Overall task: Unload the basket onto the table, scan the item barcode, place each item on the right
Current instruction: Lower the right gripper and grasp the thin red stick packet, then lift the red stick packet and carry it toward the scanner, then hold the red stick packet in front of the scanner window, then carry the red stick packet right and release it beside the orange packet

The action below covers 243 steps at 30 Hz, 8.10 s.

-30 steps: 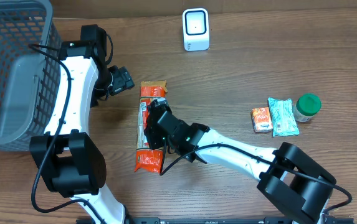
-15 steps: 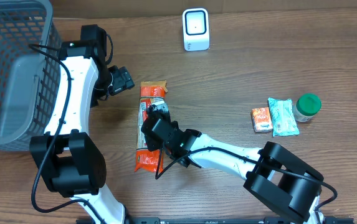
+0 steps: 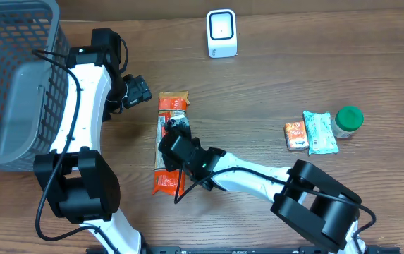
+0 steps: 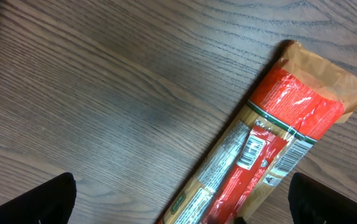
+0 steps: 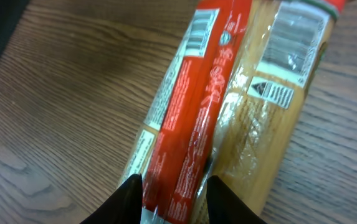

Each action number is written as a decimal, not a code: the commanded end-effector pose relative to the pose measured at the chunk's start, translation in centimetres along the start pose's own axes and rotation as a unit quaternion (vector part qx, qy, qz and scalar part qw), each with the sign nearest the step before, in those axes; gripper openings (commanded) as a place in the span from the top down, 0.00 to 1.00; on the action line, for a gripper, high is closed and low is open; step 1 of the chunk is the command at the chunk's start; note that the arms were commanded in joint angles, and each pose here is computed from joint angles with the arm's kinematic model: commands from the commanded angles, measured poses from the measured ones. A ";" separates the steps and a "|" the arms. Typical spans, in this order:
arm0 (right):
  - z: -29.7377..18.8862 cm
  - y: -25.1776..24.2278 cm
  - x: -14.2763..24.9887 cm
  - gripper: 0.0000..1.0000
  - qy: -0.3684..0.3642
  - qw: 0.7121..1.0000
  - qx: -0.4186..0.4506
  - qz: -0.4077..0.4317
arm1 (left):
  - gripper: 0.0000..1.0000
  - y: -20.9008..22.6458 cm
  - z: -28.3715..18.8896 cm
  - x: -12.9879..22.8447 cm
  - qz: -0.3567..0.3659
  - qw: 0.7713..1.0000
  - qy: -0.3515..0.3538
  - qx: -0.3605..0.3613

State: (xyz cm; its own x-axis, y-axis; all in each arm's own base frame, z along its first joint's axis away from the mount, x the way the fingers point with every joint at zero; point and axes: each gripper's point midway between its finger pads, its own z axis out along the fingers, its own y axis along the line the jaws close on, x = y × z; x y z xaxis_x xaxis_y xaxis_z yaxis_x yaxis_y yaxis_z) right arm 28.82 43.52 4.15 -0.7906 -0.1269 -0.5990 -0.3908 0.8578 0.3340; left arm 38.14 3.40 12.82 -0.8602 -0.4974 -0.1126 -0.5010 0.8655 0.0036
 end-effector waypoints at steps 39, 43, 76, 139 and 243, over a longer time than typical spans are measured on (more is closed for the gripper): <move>-21.4 -4.5 -4.2 0.96 0.050 0.992 -0.011 -0.113 | 0.00 -0.2 -0.8 0.0 0.007 1.000 -0.009 0.004; -25.6 -4.7 -4.2 0.96 0.050 0.984 -0.067 -0.154 | 0.00 -0.2 -0.8 0.0 0.007 1.000 -0.009 0.004; -35.2 -7.7 0.7 0.96 0.077 0.907 -0.277 -0.308 | 0.00 -0.2 -0.8 0.0 0.007 1.000 -0.009 0.004; -14.5 -24.6 -24.1 0.97 0.074 0.811 0.279 -0.508 | 0.00 -0.2 -0.8 0.0 0.007 1.000 -0.009 0.004; -16.3 -26.4 0.3 0.96 0.298 0.941 0.146 0.057 | 0.00 -0.2 -0.8 0.0 0.007 1.000 -0.009 0.004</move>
State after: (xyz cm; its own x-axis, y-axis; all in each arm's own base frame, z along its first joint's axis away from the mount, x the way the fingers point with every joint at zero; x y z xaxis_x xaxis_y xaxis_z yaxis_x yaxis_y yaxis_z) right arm 32.13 12.46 8.28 -0.9639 -0.2609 -0.0526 -0.2647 0.9605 0.0865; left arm 38.14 3.39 12.82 -0.8602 -0.4974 -0.1125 -0.5009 0.8655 0.0033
